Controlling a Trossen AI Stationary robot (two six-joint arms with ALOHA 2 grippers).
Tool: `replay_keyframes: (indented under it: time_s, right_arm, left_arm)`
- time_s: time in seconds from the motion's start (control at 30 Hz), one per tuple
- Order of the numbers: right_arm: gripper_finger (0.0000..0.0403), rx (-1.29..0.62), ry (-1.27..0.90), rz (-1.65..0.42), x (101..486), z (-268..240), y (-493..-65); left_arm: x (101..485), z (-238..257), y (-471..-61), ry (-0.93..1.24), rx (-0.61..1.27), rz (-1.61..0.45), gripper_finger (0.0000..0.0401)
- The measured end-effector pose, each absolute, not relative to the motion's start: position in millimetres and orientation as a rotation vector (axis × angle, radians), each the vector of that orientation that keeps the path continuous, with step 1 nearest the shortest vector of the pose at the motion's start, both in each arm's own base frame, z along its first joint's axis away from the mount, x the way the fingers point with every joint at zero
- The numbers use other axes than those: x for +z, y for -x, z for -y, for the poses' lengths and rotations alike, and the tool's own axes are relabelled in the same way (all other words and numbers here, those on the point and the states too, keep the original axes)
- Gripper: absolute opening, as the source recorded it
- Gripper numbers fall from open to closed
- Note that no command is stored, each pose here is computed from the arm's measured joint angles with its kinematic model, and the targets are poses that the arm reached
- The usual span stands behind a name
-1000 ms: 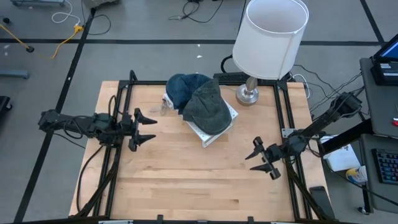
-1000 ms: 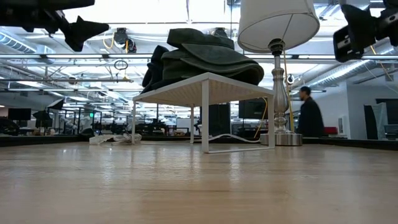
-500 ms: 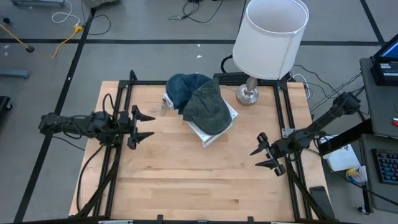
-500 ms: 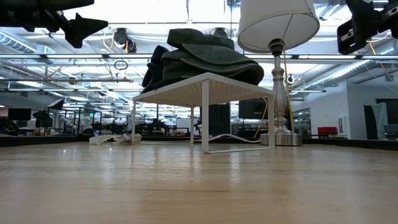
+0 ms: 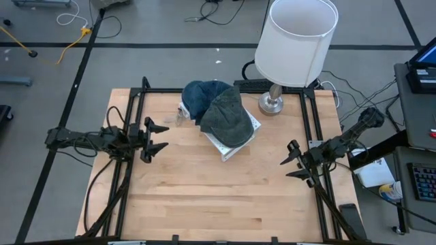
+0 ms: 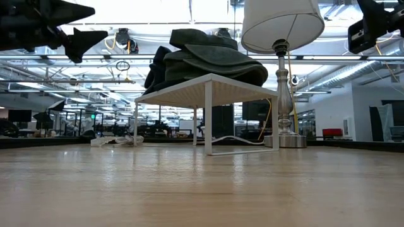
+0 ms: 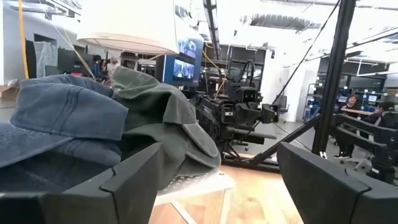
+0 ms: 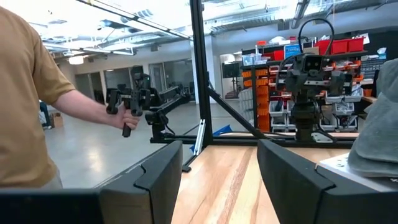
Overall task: Pick & Place hat
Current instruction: Return to Home Position
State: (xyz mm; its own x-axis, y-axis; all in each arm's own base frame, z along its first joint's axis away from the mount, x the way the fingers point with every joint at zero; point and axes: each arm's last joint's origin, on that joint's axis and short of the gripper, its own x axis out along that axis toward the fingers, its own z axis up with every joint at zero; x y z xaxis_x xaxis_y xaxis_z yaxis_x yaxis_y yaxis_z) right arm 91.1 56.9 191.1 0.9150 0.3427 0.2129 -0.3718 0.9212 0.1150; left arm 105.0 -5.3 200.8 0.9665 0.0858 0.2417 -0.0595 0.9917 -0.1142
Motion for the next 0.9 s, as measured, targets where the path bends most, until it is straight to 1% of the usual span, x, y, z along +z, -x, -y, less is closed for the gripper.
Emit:
replay_keyframes:
  time_s: [0.13,0.33,0.43,0.53,0.7,0.8,0.9]
  right_arm:
    - [0.0201,0.367,-0.153,0.185,189.3,-52.4,-85.0]
    - [0.0201,0.295,-0.153,0.159,185.4,-47.3,-81.3]
    - [0.0201,0.291,-0.154,0.145,184.1,-47.2,-81.5]
    - [0.0201,0.288,-0.156,0.132,182.9,-47.2,-81.7]
    - [0.0201,0.215,-0.191,0.094,179.2,-45.4,-82.7]
    - [0.0201,0.215,-0.185,0.085,178.2,-45.5,-82.8]
    - [0.0201,0.215,-0.179,0.075,177.2,-45.6,-82.9]
  left_arm:
    - [201.9,4.8,-101.1,0.110,0.073,0.266,0.0313]
    - [196.2,2.3,-93.9,0.165,0.088,0.229,0.0323]
    - [195.9,1.2,-92.4,0.179,0.098,0.233,0.0325]
    - [196.9,0.5,-92.1,0.184,0.103,0.246,0.0323]
    - [190.6,-0.8,-94.0,0.203,0.113,0.262,0.0314]
    - [190.6,-3.4,-93.7,0.201,0.168,0.263,0.0310]
    - [190.1,-4.0,-93.8,0.205,0.165,0.257,0.0313]
